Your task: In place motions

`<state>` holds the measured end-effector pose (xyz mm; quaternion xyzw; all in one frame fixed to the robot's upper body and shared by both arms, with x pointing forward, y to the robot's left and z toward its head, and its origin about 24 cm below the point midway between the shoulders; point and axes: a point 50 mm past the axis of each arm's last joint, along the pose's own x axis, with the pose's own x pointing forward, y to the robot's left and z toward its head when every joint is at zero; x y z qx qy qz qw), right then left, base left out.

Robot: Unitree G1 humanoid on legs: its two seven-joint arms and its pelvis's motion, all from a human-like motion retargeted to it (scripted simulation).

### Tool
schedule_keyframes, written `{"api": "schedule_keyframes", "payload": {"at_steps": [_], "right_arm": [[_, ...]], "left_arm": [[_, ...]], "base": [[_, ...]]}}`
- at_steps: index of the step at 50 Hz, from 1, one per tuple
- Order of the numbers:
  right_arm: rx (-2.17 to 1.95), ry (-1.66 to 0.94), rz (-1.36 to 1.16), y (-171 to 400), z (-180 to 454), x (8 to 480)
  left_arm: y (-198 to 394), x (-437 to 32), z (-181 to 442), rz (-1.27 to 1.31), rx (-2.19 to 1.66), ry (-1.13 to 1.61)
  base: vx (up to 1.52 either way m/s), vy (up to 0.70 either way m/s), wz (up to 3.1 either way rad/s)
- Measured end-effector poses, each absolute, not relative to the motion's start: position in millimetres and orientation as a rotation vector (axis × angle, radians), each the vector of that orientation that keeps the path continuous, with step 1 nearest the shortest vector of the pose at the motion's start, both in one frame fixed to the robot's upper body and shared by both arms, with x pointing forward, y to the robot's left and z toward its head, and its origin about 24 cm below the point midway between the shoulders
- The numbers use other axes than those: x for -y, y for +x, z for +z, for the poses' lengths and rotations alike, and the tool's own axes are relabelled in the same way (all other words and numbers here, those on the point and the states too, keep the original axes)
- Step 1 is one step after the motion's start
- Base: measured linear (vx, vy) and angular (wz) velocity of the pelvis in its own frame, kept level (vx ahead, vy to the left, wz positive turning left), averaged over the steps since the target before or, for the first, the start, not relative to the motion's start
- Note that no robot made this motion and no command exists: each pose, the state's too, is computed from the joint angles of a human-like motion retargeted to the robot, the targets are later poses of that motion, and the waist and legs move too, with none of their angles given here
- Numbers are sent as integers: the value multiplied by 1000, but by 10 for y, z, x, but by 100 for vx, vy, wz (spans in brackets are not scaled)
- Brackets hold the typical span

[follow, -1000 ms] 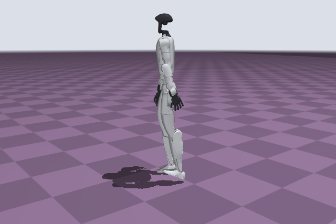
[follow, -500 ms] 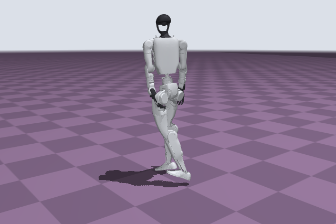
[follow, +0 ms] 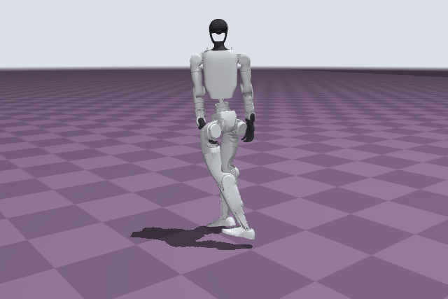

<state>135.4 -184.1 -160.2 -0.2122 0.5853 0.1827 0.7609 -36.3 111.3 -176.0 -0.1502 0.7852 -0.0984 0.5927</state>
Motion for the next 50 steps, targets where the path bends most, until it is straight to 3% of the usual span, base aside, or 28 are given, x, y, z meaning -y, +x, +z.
{"api": "schedule_keyframes", "payload": {"at_steps": [15, 27, 37, 50], "right_arm": [[-1485, -439, 276, 600, -1696, 2288], [-1444, -410, 327, 417, -1741, 2172], [-1291, -407, 334, 715, -1698, 2134], [-1523, -327, 188, 7, -1735, 2280]], "left_arm": [[-34, -1293, -1797, -201, -1714, -330], [-109, -1790, -1796, 86, -1712, -206], [-567, -1527, -1743, 149, -1861, -368], [-41, -1441, -1799, -38, -1734, -263]], "base": [[16, 35, 186], [-19, 23, 124], [-16, 21, 37], [-15, 14, -26]]}}
